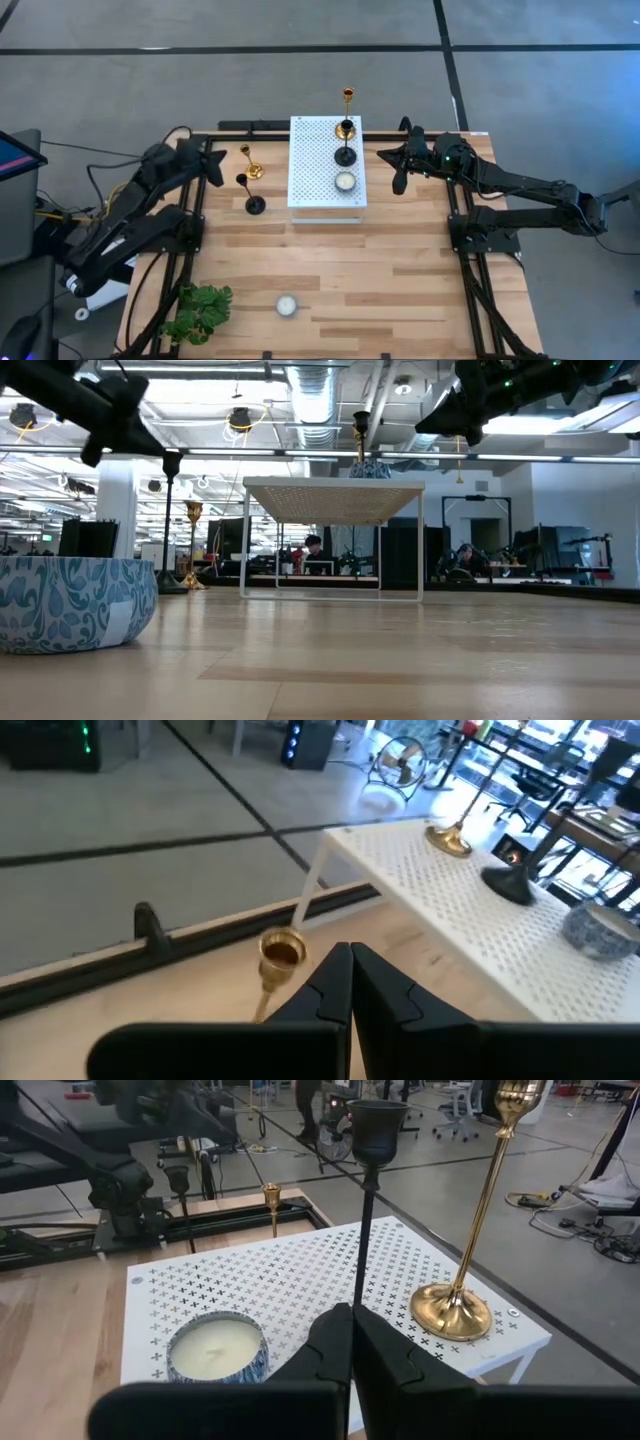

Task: Pick & Place candle stick holders
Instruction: Put the small golden candle holder on the shelf aligned with the large golden candle holder

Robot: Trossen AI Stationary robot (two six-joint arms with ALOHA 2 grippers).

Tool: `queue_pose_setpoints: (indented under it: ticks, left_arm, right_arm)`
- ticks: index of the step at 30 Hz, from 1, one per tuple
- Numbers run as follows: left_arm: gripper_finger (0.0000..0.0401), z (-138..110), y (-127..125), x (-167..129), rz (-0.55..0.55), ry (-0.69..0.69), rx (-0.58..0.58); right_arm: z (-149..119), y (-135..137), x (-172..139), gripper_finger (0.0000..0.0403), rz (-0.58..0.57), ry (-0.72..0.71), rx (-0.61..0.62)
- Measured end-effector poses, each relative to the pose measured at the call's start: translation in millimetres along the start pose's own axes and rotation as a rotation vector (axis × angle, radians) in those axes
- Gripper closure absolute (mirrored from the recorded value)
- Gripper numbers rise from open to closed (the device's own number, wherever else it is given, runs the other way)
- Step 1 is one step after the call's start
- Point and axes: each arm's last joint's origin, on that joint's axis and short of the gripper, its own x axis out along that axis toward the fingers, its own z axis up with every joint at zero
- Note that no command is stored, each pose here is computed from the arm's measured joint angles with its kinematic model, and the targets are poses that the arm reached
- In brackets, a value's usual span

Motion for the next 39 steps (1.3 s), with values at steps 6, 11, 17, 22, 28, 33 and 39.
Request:
queue_pose_setpoints:
  ticks: [6,11,17,22,28,33,39]
  left_arm:
    - [0.0398,-6,0,-17,0.023,-0.033,-0.039]
    - [0.0398,-13,3,-19,0.112,0.008,-0.085]
    - [0.0398,-32,9,-5,0.14,0.057,-0.169]
    - [0.0398,-45,12,11,0.102,0.046,-0.203]
    - [0.0398,-59,13,25,-0.015,0.112,-0.121]
    - [0.0398,-72,17,34,0.005,0.195,-0.076]
    - [0.0398,-75,18,40,0.01,0.244,0.016]
  right_arm:
    - [0,0,0,0.0403,0.0,0.0,0.002]
    - [0,0,0,0.0403,0.0,-0.001,0.024]
    - [0,0,0,0.0403,0.0,-0.001,0.035]
    - [0,0,0,0.0403,0.0,-0.001,0.035]
    - [0,0,0,0.0403,0.0,0.0,0.035]
    - [0,0,0,0.0403,0.0,0.0,0.035]
    - [0,0,0,0.0403,0.0,0.0,0.036]
